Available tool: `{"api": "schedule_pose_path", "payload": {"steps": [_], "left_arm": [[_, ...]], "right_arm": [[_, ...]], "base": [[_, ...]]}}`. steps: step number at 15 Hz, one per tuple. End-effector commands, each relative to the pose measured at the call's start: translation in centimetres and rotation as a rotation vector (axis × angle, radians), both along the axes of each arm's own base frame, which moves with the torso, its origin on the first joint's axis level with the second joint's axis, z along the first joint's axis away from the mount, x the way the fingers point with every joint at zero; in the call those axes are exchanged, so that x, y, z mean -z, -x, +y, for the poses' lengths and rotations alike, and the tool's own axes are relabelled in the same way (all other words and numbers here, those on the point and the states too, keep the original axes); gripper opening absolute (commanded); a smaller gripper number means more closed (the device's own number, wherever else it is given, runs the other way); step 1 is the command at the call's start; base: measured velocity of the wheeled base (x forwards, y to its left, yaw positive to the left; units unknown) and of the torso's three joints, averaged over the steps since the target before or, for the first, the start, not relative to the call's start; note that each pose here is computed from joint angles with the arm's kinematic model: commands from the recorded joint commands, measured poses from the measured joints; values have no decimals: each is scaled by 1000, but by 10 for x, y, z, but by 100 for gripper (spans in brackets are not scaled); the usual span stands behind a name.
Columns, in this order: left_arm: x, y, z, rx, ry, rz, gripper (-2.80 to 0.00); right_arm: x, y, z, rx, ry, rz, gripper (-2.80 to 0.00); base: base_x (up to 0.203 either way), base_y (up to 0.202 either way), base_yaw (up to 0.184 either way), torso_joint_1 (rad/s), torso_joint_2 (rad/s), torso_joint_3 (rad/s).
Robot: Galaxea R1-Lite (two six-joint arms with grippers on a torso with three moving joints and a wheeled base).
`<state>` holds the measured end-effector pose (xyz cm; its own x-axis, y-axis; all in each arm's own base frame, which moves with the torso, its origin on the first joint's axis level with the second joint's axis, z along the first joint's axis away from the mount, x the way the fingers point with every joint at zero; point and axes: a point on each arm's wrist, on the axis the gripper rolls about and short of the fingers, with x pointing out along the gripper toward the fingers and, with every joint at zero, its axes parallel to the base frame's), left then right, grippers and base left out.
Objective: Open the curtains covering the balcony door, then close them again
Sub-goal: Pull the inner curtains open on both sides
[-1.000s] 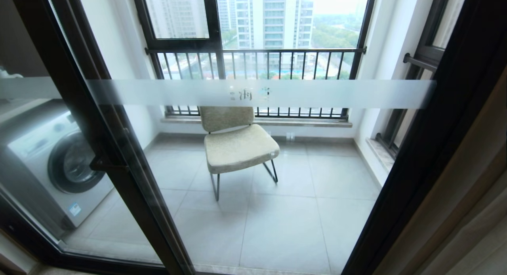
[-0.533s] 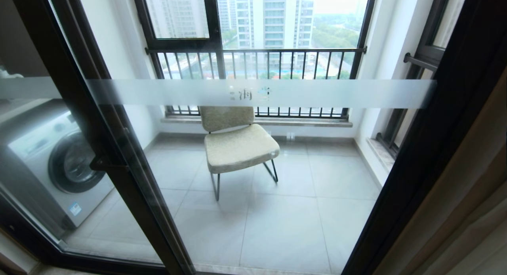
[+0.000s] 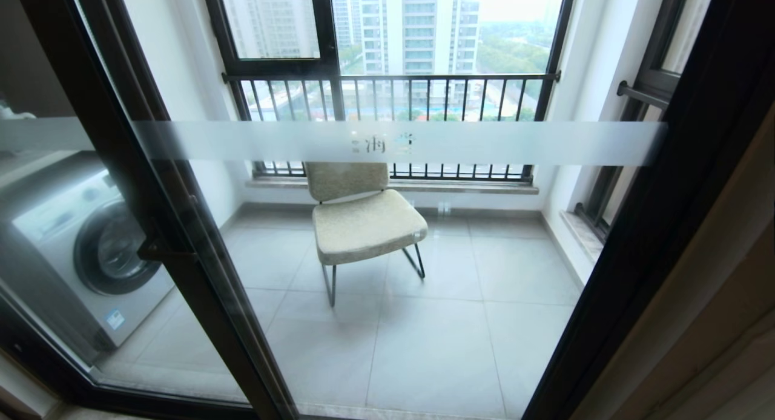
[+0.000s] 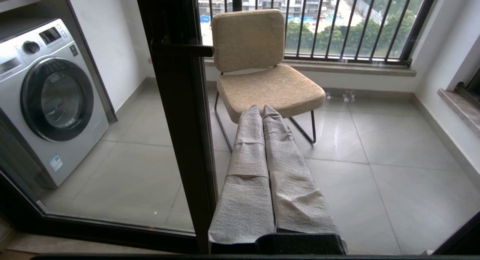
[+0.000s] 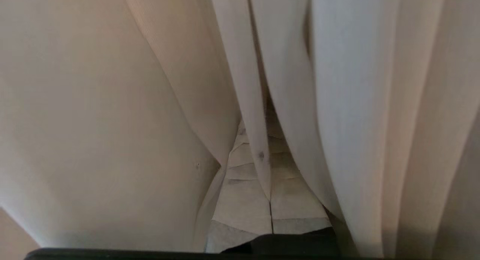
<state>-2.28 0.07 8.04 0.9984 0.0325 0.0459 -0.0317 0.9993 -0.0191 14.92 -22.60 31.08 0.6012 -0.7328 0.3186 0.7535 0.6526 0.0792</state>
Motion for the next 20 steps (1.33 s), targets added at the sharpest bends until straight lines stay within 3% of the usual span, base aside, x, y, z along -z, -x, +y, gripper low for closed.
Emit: {"api": "schedule_pose_path", "payload": {"steps": [1,5,9,20], "left_arm": [[0,0,0,-1,-1,-1,-280],[0,0,0,-1,-1,-2,-280],[0,0,0,-1,1,-2,-280],[0,0,0,-1,1,-1,-280]], "right_arm": [[11,-1,-22,37,-33,18,-280],[18,9,-40,98,-53,27,-280],[13,11,-39,100,-35,19,-280],[-22,21,-2,-171,145,26,-280]], "base": [[0,0,0,0,0,0],[0,0,0,0,0,0],[0,0,0,0,0,0],[0,0,0,0,0,0]]}}
